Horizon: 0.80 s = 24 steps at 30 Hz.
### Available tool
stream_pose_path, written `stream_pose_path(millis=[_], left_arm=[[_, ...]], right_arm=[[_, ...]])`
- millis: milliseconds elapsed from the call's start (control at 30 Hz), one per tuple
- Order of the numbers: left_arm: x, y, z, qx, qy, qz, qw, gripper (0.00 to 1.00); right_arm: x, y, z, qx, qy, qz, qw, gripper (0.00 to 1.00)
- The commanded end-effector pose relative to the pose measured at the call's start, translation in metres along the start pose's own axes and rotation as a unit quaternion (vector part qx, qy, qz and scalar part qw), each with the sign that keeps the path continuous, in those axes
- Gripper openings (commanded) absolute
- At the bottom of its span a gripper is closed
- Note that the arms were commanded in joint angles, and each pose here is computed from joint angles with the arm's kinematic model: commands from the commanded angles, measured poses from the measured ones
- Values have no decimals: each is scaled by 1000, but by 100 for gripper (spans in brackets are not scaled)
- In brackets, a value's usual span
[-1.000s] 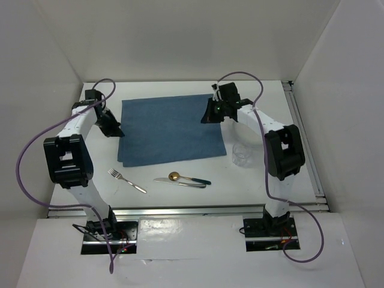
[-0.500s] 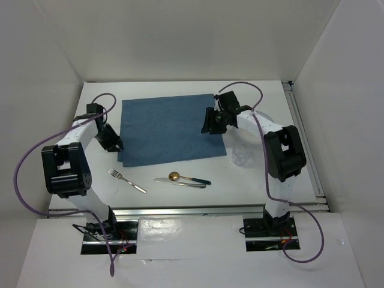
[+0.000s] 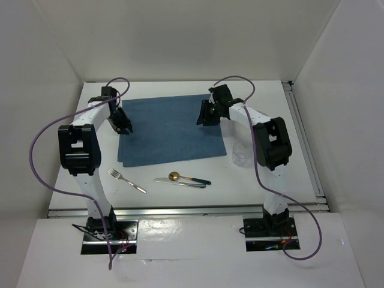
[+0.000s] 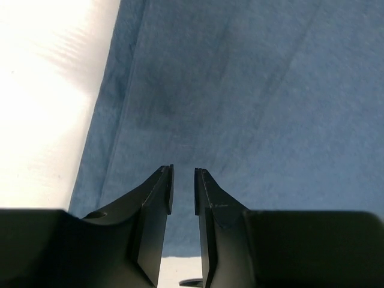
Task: Set the dinner table for one person
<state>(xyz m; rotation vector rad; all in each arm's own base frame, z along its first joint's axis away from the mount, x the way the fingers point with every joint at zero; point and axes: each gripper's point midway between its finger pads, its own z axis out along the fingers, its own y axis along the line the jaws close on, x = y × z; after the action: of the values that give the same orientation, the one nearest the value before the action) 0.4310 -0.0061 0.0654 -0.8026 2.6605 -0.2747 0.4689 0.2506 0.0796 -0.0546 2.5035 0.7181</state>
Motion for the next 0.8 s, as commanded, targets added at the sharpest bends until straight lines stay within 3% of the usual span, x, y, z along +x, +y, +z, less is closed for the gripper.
stream_pose_path(millis=[0, 100, 300, 567, 767], left_arm=[[-7, 3, 3, -18, 6, 0, 1000, 38], [-13, 4, 12, -29, 12, 16, 999, 41], [-6, 4, 27, -23, 40, 27, 999, 41], [34, 12, 49, -16, 84, 35, 996, 41], [50, 9, 44, -18, 88, 49, 995, 41]], right_arm=[[-2, 2, 19, 4, -3, 13, 1000, 48], [11, 8, 29, -28, 25, 28, 999, 47], [41, -10, 32, -10, 43, 41, 998, 44], [85, -46, 2, 48, 43, 76, 995, 44], [93, -60, -28, 85, 26, 72, 993, 44]])
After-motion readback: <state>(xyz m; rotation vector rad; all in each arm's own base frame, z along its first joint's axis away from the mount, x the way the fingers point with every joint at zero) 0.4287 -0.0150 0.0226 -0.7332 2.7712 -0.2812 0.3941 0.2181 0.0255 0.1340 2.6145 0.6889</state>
